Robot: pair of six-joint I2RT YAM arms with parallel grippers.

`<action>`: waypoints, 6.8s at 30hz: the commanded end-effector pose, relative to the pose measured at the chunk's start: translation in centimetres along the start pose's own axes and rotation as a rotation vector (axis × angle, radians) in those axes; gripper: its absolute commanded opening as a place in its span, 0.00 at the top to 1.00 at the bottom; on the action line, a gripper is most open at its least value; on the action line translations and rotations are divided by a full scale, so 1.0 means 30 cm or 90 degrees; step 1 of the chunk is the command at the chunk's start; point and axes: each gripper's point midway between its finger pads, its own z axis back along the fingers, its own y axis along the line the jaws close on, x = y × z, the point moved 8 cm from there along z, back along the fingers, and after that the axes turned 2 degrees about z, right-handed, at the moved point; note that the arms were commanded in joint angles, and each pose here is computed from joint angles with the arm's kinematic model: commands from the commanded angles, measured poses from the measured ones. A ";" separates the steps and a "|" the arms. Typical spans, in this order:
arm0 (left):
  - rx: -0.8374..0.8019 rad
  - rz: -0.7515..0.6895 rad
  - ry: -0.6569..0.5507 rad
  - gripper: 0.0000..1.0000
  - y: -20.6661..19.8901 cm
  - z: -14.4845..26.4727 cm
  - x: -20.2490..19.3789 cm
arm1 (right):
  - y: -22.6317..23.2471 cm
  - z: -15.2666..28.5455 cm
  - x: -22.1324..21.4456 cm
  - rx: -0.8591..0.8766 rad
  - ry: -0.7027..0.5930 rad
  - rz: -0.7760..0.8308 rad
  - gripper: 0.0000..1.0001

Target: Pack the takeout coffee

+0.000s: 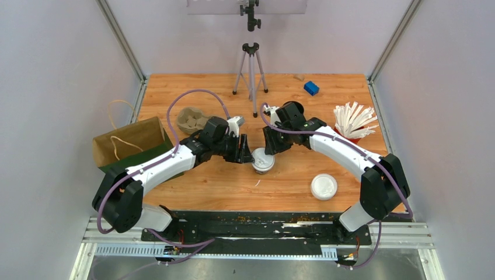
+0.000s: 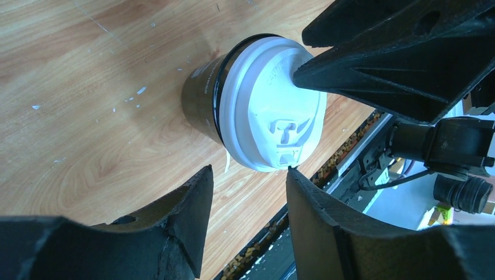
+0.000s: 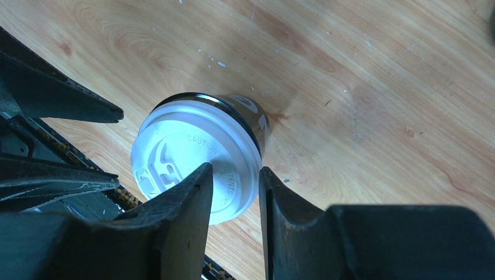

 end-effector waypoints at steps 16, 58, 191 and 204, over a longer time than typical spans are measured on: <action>0.023 -0.039 -0.024 0.39 -0.003 -0.023 0.059 | 0.002 -0.010 0.081 0.000 -0.061 0.004 0.65; 0.018 -0.048 0.016 0.55 0.037 -0.087 0.032 | 0.040 0.069 0.044 0.046 -0.049 -0.013 0.65; 0.070 -0.122 0.104 0.56 0.148 -0.146 -0.043 | -0.187 -0.063 -0.254 0.207 -0.030 -0.221 0.69; -0.007 -0.151 0.078 0.54 0.081 -0.146 0.017 | -0.157 0.123 -0.035 0.160 -0.112 -0.145 0.58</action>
